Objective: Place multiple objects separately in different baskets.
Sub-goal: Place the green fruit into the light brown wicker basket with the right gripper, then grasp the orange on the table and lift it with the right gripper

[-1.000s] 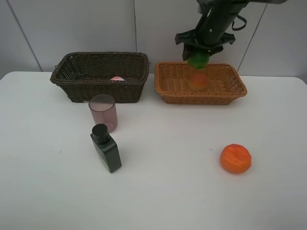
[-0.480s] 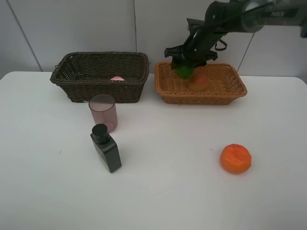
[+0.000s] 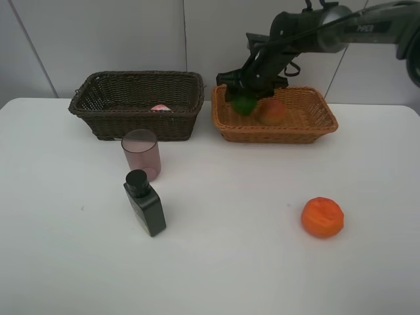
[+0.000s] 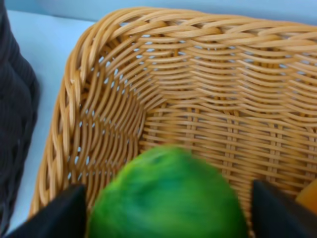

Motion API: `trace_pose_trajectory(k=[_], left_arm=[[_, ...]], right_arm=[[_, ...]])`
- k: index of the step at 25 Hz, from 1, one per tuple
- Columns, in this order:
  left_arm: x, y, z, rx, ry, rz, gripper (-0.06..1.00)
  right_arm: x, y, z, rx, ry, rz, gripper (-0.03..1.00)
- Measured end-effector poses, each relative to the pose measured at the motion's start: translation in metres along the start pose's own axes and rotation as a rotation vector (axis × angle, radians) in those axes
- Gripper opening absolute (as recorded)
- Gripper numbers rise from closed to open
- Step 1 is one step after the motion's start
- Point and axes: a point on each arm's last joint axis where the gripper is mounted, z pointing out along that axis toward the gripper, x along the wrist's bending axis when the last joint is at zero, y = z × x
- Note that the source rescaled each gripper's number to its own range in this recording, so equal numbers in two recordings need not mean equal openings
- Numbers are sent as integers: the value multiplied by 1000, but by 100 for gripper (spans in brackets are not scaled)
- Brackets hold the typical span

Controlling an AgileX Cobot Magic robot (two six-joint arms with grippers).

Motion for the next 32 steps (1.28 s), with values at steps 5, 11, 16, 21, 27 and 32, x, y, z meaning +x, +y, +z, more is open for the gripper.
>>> trace_pose_trajectory(k=[5, 11, 16, 21, 27, 32], left_arm=[[0, 0, 0, 0, 0, 0, 100], [0, 0, 0, 0, 0, 0, 100], [0, 0, 0, 0, 0, 0, 100], [0, 0, 0, 0, 0, 0, 100], [0, 0, 0, 0, 0, 0, 100], [0, 0, 0, 0, 0, 0, 100]], right_arm=[[0, -1, 0, 7, -1, 0, 85], [1, -2, -31, 119, -13, 1, 87], [-2, -13, -69, 235, -51, -12, 88], [-12, -54, -85, 330, -107, 14, 88], [-22, -102, -117, 398, -123, -86, 88], [-30, -131, -136, 443, -129, -112, 88]])
